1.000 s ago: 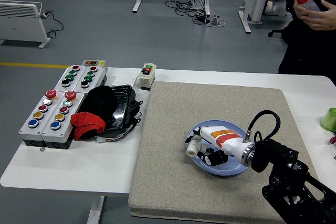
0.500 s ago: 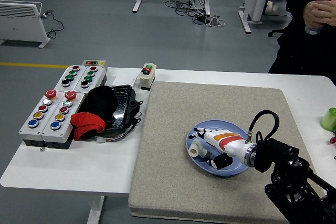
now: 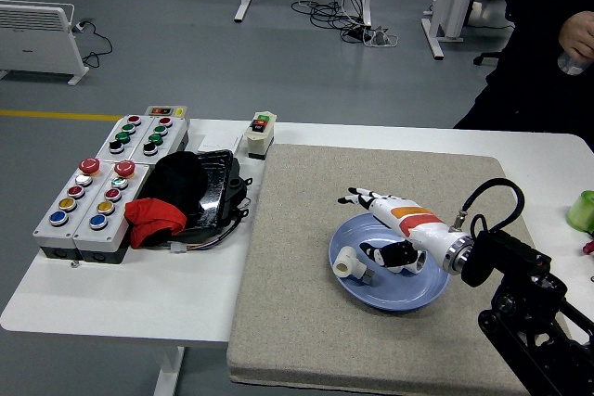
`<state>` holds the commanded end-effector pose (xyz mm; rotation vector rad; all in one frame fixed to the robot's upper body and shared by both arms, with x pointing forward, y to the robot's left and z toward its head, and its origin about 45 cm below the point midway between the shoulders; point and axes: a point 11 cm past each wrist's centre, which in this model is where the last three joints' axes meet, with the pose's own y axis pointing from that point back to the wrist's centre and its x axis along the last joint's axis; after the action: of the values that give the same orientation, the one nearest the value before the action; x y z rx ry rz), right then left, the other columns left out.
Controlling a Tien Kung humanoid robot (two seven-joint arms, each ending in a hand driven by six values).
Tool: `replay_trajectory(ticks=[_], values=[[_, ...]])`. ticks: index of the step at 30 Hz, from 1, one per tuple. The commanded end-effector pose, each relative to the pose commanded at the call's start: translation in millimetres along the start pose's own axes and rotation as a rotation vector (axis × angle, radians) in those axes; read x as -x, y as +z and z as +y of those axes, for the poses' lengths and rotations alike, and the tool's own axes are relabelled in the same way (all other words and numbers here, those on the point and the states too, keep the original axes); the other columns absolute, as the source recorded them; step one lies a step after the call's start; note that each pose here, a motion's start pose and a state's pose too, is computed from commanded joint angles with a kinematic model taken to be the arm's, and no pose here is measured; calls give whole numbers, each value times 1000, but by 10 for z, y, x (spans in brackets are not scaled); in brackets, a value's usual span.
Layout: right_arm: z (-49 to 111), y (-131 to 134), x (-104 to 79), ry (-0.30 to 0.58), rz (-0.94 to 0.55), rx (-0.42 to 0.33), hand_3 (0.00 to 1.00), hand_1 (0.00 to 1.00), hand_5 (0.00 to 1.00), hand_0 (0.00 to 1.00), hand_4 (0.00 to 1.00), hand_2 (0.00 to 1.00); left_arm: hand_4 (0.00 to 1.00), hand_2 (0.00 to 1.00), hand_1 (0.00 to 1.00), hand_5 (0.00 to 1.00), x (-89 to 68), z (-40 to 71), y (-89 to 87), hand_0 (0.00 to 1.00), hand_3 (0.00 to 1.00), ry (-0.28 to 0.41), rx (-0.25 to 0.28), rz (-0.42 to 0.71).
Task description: Pick pipe place plate twice
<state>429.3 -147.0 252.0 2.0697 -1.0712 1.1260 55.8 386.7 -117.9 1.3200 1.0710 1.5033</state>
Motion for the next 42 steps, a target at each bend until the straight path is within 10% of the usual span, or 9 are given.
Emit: replay_trajectory(ticks=[13, 22, 34, 42], values=[[330, 546, -483, 285, -650, 133, 913, 864, 276, 904, 559, 979, 275, 514, 578, 998, 10, 0, 1, 623, 586, -1, 0, -5], [974, 1130, -860, 620, -1148, 151, 881, 819, 458, 848, 543, 911, 275, 515, 580, 998, 0, 0, 4, 623, 586, 1, -2, -12], [1492, 1455, -803, 772, -1678, 0, 871, 822, 557, 859, 538, 905, 276, 517, 581, 998, -2, -2, -31, 624, 586, 4, -8, -17], [1619, 1533, -780, 805, -1732, -17, 872, 822, 567, 863, 542, 905, 276, 520, 581, 998, 5, -2, -31, 625, 587, 1, -9, -18]])
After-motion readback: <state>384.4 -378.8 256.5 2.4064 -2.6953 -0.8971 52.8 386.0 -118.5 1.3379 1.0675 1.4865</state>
